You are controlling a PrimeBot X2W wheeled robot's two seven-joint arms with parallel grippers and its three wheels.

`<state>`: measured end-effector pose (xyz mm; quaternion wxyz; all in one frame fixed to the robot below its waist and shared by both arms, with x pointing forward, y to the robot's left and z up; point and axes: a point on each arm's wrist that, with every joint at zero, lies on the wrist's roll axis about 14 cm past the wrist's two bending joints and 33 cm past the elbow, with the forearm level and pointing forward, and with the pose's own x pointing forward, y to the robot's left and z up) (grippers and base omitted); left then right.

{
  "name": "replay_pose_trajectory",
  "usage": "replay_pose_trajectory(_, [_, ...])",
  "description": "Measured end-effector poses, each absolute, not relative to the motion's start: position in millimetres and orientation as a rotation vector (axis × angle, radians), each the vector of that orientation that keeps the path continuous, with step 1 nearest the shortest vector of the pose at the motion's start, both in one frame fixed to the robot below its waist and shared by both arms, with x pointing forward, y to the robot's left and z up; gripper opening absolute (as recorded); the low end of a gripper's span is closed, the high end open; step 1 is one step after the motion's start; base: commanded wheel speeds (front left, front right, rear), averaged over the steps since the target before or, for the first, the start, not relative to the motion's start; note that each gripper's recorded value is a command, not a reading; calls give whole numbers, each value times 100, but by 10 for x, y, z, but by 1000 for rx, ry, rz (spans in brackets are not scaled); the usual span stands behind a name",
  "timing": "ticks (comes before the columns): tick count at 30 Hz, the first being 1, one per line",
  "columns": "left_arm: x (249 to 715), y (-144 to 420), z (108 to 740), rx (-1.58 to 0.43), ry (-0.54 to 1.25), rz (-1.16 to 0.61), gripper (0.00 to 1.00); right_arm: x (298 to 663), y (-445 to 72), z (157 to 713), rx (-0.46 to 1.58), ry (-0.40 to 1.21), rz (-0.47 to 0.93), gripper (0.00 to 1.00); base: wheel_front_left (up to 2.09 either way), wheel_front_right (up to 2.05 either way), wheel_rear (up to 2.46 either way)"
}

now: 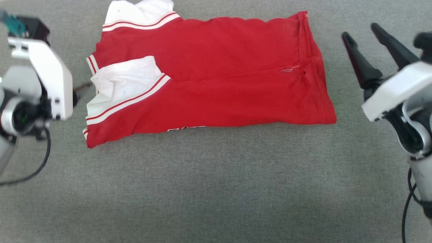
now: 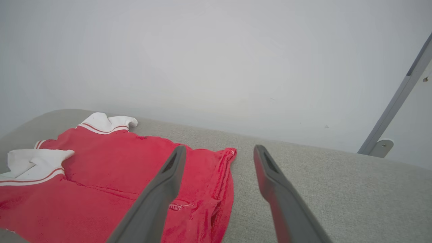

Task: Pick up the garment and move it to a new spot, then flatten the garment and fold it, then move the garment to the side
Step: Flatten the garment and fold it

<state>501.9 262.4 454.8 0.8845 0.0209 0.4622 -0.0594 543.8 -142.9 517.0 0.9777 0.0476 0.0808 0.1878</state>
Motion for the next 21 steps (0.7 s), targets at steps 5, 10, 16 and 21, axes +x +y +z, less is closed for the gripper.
replay_pose_trajectory(5, [4678, 2544, 4494, 21, 1031, -118, 100, 5300, -1620, 5325, 112, 79, 293, 100, 0, 0, 0])
replay_pose_trajectory(10, [4422, 2444, 4363, -9, 1098, -114, 100, 5119, -1742, 5427, 137, 38, 226, 100, 0, 0, 0])
replay_pose_trajectory(16, [4314, 2380, 4156, -12, 1158, -110, 100, 4896, -1868, 5444, 150, 43, 167, 100, 0, 0, 0])
replay_pose_trajectory(21, [4394, 2484, 3997, 3, 1165, -66, 100, 4745, -1963, 5401, 167, 68, 127, 100, 0, 0, 0])
